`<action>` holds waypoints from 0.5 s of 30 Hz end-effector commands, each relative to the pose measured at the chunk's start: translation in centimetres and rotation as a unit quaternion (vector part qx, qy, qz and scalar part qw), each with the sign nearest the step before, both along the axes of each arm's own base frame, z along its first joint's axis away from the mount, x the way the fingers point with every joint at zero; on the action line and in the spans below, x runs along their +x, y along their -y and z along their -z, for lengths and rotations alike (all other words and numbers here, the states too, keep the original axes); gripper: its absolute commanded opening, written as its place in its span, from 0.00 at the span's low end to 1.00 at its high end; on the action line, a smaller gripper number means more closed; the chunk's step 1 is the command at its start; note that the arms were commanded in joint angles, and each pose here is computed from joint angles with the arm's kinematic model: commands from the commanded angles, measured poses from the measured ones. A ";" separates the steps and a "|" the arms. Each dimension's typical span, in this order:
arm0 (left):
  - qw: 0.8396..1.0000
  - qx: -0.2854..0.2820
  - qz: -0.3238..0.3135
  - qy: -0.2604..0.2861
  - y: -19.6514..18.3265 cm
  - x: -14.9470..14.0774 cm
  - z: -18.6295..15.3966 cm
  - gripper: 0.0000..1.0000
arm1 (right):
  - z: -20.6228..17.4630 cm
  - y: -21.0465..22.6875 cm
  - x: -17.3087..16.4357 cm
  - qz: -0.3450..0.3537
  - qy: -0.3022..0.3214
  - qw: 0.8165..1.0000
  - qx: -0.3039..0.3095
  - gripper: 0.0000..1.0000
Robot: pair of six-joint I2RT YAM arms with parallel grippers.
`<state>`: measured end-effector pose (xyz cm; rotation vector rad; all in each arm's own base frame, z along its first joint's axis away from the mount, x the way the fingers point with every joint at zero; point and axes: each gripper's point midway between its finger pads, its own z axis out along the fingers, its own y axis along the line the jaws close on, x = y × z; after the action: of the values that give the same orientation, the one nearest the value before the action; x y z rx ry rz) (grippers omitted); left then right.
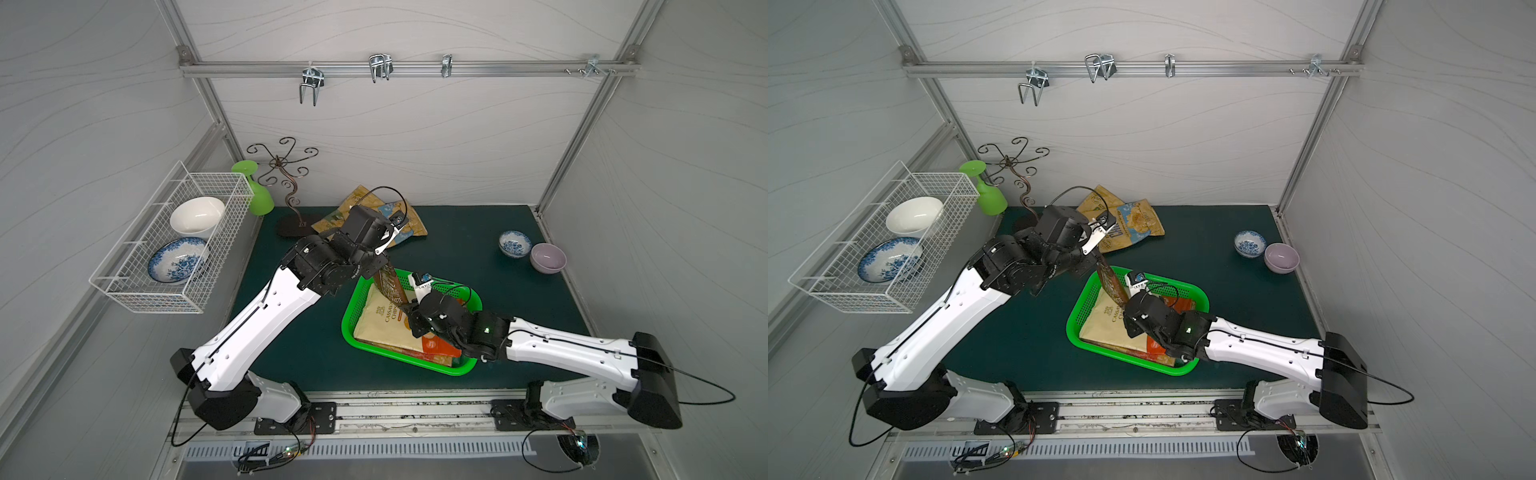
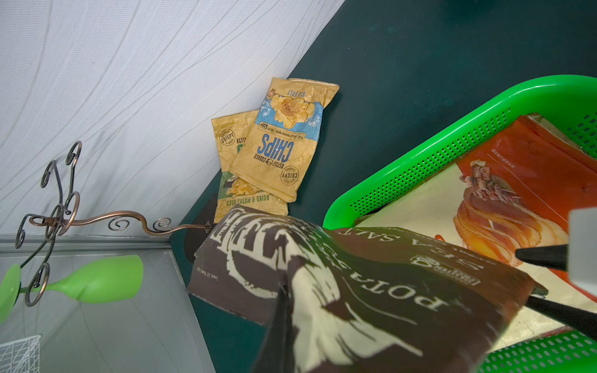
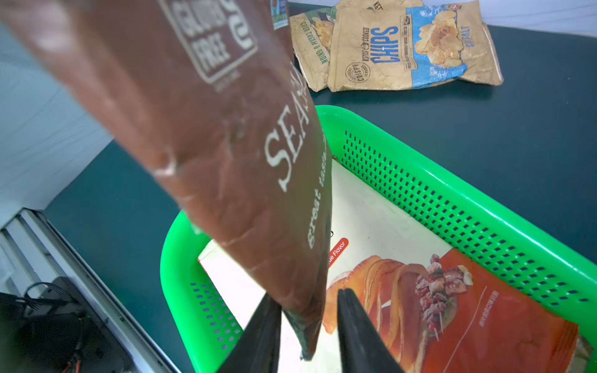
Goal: Put the potato chips into the basket
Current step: Pick up the potato chip from the center of the board.
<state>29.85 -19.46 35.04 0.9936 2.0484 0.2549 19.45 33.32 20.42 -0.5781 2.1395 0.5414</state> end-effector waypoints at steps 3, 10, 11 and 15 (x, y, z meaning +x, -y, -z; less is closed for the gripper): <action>0.999 -0.034 -0.008 0.038 0.3 0.8 -2.4 0.00 | 0.3 -0.9 -0.6 -0.024 -0.017 0.999 0.012 0.43; 0.999 -0.035 -0.010 0.037 0.3 0.8 -2.5 0.00 | 1.0 -2.3 -0.8 -0.039 -0.024 0.999 0.016 0.44; 0.999 -0.035 -0.010 0.037 0.3 0.9 -2.5 0.00 | 1.1 -2.4 -0.7 -0.039 -0.025 0.999 0.016 0.44; 0.999 -0.036 -0.011 0.035 0.3 0.9 -2.4 0.00 | 1.7 -2.8 -0.5 -0.033 -0.027 0.999 0.012 0.41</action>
<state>29.91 -19.35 35.05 0.9900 2.0496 0.2599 18.73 35.43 18.44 -0.6434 2.1776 0.6076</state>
